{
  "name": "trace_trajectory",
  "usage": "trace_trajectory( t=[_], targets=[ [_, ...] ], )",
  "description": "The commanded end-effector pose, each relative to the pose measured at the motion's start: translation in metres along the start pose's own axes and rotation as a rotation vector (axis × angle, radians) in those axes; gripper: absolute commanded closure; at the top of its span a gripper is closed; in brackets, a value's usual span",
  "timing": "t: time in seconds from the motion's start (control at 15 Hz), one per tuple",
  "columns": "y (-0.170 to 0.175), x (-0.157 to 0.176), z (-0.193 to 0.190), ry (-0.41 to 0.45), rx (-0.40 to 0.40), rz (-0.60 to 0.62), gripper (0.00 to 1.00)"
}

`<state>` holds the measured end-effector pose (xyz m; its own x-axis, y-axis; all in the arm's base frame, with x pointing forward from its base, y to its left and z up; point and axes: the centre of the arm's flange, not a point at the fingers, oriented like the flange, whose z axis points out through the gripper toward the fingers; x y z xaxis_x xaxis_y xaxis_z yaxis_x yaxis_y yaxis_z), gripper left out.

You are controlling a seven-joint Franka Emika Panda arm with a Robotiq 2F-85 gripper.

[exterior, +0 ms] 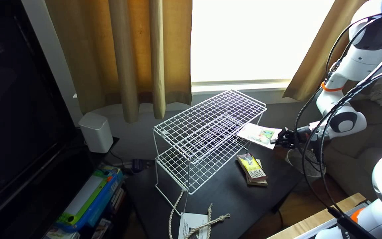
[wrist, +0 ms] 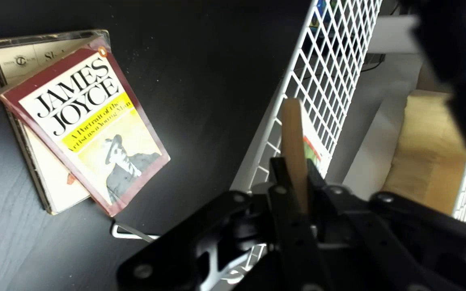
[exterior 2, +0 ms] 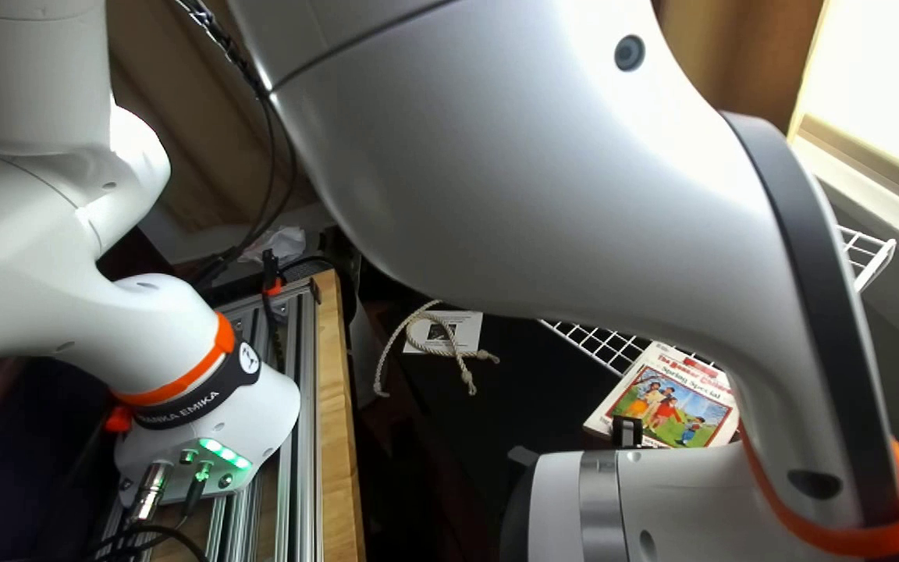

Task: Move the book from the bottom shelf to the top shelf

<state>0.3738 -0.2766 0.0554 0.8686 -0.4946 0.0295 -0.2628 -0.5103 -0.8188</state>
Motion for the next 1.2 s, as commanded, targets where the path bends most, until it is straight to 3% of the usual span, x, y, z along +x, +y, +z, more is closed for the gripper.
trace_trajectory(
  t=[0.0, 0.73, 1.13],
  targets=[
    [-0.013, -0.013, -0.017, -0.001, 0.052, -0.054, 0.97],
    [-0.016, -0.072, -0.047, -0.105, 0.046, -0.032, 0.97],
    [-0.029, -0.097, -0.057, -0.177, 0.064, -0.094, 0.97]
  ],
)
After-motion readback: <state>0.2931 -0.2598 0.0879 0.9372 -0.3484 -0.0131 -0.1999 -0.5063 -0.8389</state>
